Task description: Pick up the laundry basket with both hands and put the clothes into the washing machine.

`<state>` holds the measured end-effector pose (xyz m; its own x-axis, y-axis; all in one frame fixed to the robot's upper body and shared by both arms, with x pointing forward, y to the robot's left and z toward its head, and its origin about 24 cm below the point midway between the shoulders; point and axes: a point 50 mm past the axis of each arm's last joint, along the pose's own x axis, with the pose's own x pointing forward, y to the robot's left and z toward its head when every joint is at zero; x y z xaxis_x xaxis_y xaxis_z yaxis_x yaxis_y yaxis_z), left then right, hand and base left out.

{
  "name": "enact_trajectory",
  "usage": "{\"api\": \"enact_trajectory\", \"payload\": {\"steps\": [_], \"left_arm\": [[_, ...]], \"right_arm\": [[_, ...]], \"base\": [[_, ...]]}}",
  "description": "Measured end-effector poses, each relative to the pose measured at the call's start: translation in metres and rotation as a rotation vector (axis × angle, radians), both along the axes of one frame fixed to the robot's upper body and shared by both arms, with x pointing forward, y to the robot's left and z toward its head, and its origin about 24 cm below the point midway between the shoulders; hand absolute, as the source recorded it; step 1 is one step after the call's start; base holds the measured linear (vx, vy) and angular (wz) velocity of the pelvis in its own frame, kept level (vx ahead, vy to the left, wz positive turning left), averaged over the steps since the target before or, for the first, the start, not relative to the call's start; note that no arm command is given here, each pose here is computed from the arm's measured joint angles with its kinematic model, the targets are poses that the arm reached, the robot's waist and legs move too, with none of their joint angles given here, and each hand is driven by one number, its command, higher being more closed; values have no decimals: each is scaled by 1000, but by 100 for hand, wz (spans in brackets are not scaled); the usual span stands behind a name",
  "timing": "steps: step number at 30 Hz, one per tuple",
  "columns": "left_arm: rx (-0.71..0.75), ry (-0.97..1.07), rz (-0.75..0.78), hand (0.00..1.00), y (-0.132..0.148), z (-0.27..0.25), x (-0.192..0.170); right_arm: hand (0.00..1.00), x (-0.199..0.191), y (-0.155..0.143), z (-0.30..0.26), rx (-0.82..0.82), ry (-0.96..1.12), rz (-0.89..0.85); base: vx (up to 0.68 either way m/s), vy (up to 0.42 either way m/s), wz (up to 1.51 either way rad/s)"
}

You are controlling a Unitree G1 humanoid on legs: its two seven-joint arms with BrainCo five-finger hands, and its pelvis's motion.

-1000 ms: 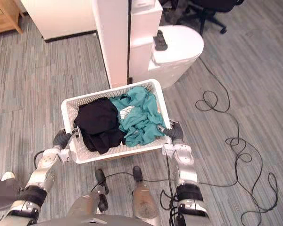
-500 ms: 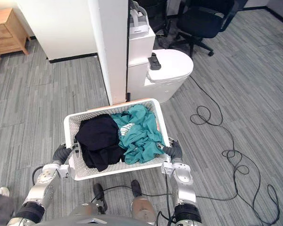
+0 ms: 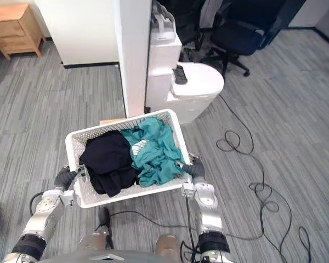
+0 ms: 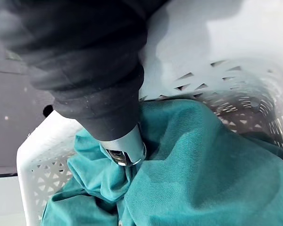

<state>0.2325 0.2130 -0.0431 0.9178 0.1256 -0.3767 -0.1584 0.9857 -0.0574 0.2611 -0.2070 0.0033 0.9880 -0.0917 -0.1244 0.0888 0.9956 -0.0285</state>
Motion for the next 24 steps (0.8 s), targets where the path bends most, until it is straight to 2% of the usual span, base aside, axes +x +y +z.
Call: {"api": "enact_trajectory", "payload": {"steps": [4, 10, 13, 15, 21, 24], "left_arm": [[-47, 53, 4, 100, -15, -14, -8], [-62, 140, -13, 100, -24, -33, -23], [-73, 152, -26, 100, -30, -36, -27], [-66, 140, -10, 100, -24, -33, -28], [-35, 110, 1, 100, -12, -26, -31], [-21, 68, -27, 100, -14, -16, -21]], "right_arm": [[100, -12, -11, -10, -42, 54, -13], [100, -34, -18, -27, -50, 129, -51], [100, -37, -22, -29, -59, 141, -55], [100, -35, -19, -28, -49, 132, -52], [100, -31, -5, -29, -2, 121, -38], [100, -33, -7, -29, 37, 112, -80]], "base": [[-184, -365, -8], [-121, -159, 16], [-87, 21, 3], [-87, 85, -50], [-117, 173, -95], [-59, 163, -72]]}}
